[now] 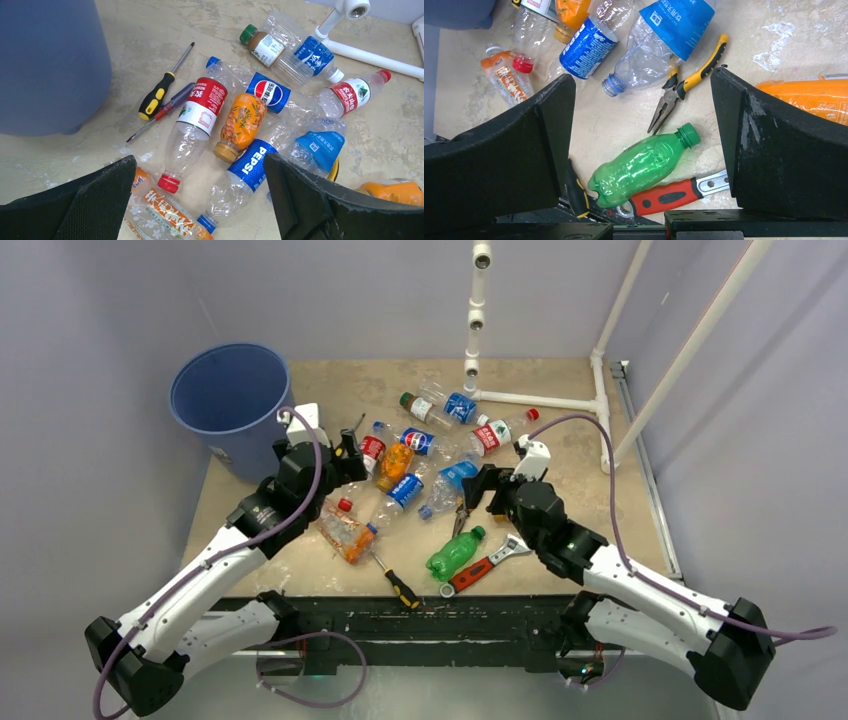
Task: Put the plastic bottles in the bin
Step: Pick up the plastic bottle at the center of the board.
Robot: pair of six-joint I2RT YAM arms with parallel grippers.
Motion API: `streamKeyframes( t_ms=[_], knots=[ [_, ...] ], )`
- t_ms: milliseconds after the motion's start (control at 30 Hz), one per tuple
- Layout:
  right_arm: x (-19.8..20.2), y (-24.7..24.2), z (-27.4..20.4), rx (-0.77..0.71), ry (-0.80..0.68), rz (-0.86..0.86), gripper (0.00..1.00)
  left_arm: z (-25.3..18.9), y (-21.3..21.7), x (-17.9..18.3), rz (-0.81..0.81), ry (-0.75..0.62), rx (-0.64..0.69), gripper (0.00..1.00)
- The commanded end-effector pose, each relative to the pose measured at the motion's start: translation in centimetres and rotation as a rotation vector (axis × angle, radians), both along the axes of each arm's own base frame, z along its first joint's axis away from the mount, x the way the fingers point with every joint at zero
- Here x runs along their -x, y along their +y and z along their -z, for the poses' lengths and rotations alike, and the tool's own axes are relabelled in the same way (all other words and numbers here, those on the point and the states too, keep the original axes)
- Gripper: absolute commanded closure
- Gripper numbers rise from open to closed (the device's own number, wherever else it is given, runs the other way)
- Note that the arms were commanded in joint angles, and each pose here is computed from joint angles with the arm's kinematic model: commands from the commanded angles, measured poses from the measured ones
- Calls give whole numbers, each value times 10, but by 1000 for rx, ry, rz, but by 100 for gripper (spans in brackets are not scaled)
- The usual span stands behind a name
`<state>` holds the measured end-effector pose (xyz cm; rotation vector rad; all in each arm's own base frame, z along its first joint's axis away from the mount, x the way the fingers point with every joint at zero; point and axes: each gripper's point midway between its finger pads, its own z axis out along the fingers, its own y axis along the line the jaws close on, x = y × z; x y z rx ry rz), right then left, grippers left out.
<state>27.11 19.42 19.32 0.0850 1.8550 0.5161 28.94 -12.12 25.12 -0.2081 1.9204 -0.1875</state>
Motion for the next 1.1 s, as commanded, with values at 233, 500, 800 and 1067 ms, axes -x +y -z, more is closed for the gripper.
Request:
streamKeyframes(
  t_ms=[233,500,800,1067],
  knots=[
    [0,-22,-26,-30,-42,75,1,-33,-2,9,77,-125,41,1],
    [-6,-86,-1,-105,122,282,3,-31,-13,12,153,-120,38,1],
    [1,-139,41,-194,235,530,2,-11,-24,7,175,-42,22,2],
    [4,-118,102,-299,436,544,3,-1,-35,7,210,5,33,2]
  ],
)
